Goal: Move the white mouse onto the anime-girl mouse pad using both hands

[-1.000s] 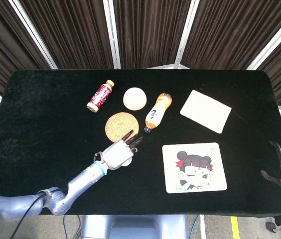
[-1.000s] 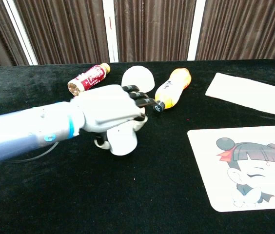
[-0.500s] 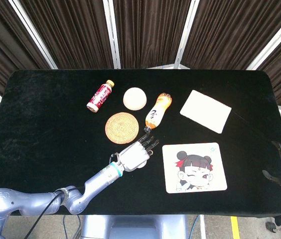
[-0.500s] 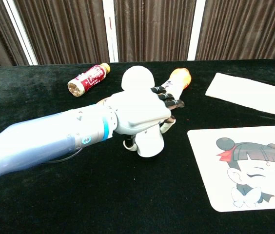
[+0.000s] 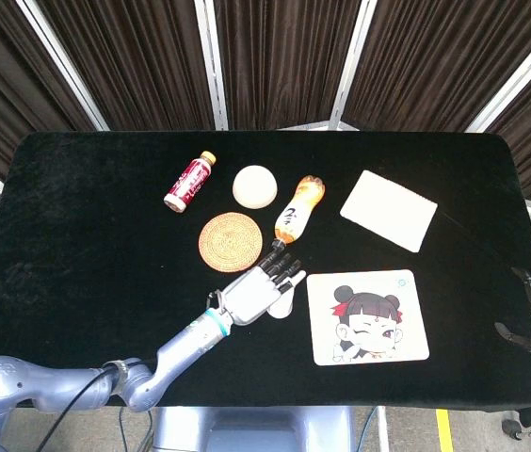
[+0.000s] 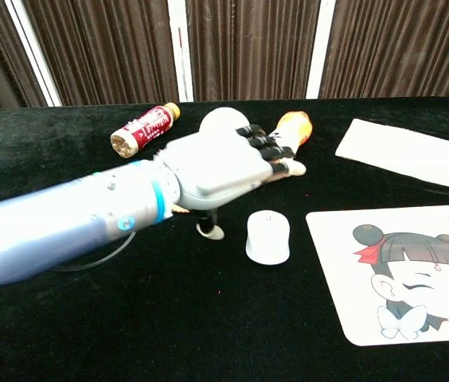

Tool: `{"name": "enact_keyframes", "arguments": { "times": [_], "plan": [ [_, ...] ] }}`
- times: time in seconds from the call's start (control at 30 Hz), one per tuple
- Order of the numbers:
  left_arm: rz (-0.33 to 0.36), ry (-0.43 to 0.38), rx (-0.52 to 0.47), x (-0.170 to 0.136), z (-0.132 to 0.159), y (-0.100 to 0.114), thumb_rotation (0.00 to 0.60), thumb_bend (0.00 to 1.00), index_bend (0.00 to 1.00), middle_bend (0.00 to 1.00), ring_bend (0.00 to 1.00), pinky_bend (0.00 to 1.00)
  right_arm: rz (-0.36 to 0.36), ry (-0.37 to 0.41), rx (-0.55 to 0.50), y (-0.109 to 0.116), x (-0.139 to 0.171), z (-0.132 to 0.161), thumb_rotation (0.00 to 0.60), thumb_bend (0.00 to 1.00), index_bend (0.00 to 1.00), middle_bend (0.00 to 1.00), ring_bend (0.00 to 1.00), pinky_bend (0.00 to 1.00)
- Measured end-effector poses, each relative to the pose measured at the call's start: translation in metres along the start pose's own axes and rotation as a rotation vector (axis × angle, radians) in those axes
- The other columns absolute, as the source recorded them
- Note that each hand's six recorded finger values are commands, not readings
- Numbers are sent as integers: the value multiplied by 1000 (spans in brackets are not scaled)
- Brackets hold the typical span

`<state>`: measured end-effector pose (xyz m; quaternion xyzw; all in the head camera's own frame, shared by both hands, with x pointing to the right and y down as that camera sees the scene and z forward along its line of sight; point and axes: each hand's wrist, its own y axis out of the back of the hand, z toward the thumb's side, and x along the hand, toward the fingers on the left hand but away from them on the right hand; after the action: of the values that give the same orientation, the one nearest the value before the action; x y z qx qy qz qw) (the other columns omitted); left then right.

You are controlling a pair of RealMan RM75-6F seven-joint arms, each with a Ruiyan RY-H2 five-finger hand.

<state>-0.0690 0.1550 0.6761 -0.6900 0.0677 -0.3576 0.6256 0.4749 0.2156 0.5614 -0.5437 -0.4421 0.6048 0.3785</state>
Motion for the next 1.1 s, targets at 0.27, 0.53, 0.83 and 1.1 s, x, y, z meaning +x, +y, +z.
{"name": "enact_keyframes", "arguments": {
  "times": [0.27, 0.53, 0.83, 1.1],
  "plan": [
    [6, 135, -47, -53, -48, -5, 600, 140, 0, 0, 0, 0, 7, 20, 14, -4, 3, 5, 600, 36, 162, 0, 0, 0],
    [44, 393, -170, -156, -118, -20, 600, 131, 0, 0, 0, 0, 0, 45, 19, -6, 5, 13, 600, 41, 162, 0, 0, 0],
    [33, 658, -267, -298, -162, -37, 600, 126, 0, 0, 0, 0, -24, 86, 37, -11, 3, 25, 600, 0, 94, 0, 0, 0],
    [36, 775, -305, -384, -162, -60, 600, 125, 0, 0, 0, 0, -42, 156, 39, -15, -3, 45, 600, 0, 51, 0, 0, 0]
  ]
}}
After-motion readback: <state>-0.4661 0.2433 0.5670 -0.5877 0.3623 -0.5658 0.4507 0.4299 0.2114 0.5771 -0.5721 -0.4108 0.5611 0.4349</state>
